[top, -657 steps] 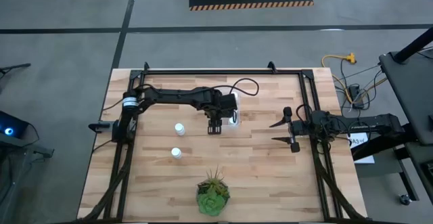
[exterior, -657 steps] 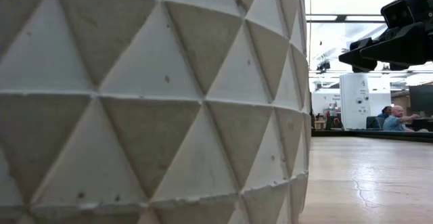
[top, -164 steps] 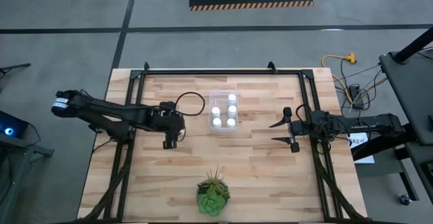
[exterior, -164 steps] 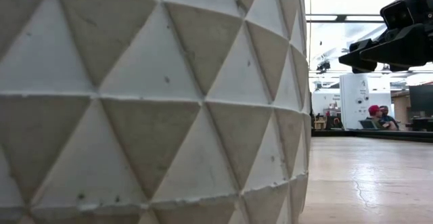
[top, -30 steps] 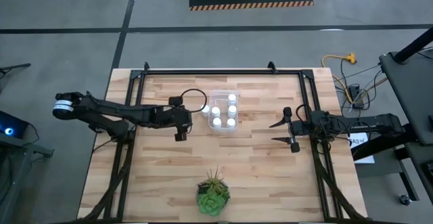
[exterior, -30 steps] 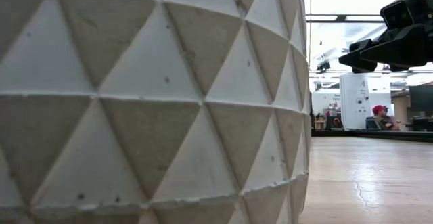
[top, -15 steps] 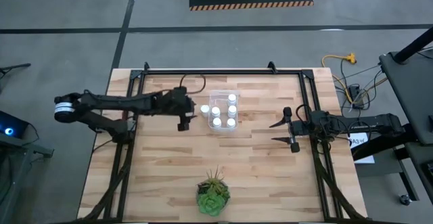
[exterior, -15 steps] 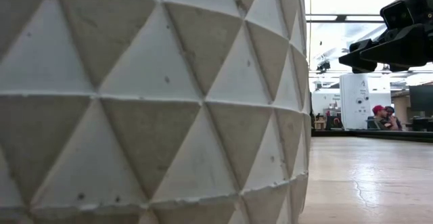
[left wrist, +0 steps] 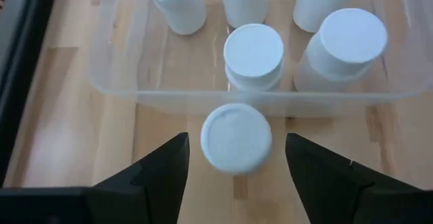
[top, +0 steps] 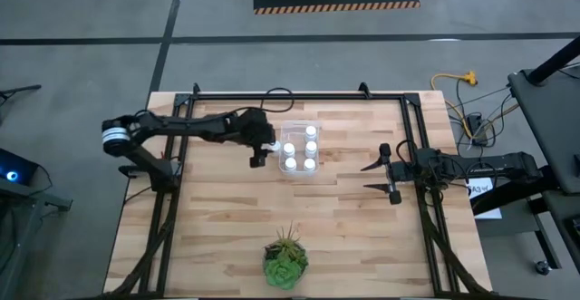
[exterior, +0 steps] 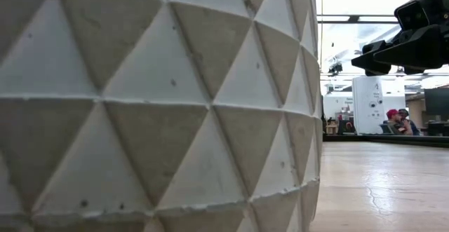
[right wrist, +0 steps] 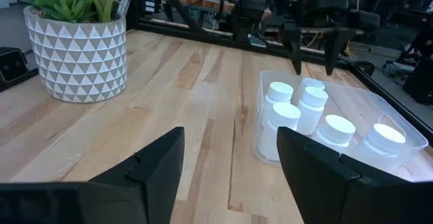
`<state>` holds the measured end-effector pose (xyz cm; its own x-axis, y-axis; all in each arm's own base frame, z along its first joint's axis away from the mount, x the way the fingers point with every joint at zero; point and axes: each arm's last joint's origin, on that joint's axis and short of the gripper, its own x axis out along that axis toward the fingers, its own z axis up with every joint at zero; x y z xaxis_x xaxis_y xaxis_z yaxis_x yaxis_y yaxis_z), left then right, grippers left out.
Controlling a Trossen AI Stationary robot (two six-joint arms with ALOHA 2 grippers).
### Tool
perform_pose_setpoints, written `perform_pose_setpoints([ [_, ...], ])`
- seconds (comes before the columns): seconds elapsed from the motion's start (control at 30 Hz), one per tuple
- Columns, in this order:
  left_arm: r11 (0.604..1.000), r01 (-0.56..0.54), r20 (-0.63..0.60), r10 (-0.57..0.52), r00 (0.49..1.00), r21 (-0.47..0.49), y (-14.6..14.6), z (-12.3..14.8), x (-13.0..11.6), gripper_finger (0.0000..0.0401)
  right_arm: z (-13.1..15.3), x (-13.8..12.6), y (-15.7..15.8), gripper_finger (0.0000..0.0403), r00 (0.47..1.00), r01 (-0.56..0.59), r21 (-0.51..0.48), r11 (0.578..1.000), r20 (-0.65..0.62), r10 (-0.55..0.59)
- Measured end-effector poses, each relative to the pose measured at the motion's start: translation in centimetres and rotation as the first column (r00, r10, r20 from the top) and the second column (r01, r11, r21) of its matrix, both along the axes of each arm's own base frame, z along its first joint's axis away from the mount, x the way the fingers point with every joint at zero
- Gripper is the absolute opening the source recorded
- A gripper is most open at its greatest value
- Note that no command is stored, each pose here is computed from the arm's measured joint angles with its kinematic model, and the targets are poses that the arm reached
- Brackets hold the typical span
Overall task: Pick and place pill bottles into a basket
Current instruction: Put the white pill bottle into the transparent bin
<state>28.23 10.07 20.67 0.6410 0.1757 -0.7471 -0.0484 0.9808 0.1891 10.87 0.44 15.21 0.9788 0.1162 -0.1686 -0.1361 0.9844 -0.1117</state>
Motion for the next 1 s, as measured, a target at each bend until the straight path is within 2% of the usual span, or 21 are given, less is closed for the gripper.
perform_pose_setpoints([
  [0.3,1.0,0.015,-0.029,-0.015,0.999,-0.005,0.7,-0.7,1.9,0.0227,0.0,0.0,0.0,0.0226,1.0,0.0,0.0,1.0,0.0,0.0],
  [0.53,1.0,-0.003,-0.073,0.002,0.997,-0.023,1.1,-1.3,1.6,0.0227,0.0,0.0,0.0,0.0226,1.0,0.0,0.0,1.0,0.0,0.0],
  [1.0,0.999,-0.001,-0.076,-0.002,0.997,-0.052,1.3,-1.5,1.3,0.0227,0.0,0.0,0.0,0.0226,1.0,0.0,0.0,1.0,0.0,0.0],
])
